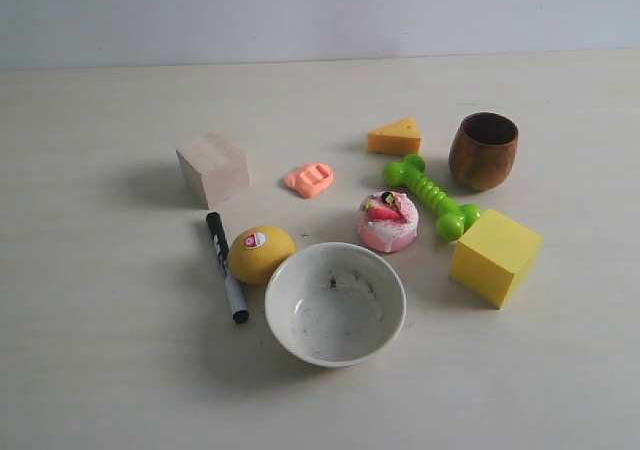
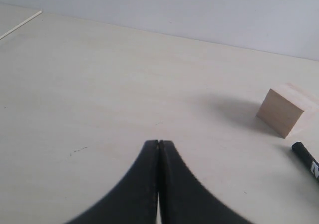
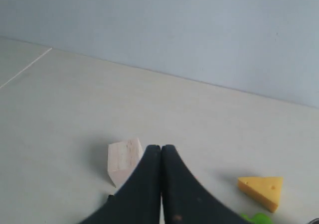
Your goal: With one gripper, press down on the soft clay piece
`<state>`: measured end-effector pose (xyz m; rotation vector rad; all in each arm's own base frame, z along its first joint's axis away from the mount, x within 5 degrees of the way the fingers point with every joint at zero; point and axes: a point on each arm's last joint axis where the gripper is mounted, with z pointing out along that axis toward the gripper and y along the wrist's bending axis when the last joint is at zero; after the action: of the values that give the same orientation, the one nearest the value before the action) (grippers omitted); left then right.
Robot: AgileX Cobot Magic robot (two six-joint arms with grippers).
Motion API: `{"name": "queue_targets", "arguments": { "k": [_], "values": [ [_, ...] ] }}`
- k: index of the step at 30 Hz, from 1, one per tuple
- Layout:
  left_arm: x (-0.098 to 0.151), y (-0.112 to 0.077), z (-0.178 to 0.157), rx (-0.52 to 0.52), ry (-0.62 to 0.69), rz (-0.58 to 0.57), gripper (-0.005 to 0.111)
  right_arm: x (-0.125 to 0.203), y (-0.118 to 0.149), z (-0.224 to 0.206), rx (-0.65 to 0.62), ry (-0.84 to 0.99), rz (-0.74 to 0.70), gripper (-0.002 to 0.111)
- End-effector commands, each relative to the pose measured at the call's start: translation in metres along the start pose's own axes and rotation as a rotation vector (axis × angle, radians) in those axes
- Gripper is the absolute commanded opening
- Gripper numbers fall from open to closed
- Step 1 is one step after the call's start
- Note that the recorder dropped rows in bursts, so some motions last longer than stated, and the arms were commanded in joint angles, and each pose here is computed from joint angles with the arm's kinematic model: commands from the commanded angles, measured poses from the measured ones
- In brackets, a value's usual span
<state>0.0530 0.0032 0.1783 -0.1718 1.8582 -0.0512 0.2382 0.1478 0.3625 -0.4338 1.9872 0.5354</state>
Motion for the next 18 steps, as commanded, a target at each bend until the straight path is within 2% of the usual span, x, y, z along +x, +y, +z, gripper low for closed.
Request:
{"name": "queue_targets", "arguments": {
  "k": [1,3,9,15,18],
  "values": [
    [-0.002,0.000,-0.001,0.001,-0.018,-0.004,0.000,-0.008,0.001,-0.022,0.020,-0.056,-0.136,0.000],
    [-0.002,0.000,-0.001,0.001,-0.018,-0.004,0.000,-0.011,0.001,-0.031,0.044,-0.075,-0.204,0.000],
    [-0.002,0.000,-0.001,0.001,-0.018,-0.004,0.000,-0.013,-0.007,-0.055,0.148,-0.080,-0.208,0.000],
    [-0.002,0.000,-0.001,0.001,-0.018,-0.004,0.000,-0.014,-0.047,-0.096,0.363,-0.077,-0.057,0.000],
    [-0.002,0.000,-0.001,0.001,-0.018,-0.004,0.000,-0.009,-0.063,-0.124,0.473,-0.106,-0.041,0.000]
  ]
}}
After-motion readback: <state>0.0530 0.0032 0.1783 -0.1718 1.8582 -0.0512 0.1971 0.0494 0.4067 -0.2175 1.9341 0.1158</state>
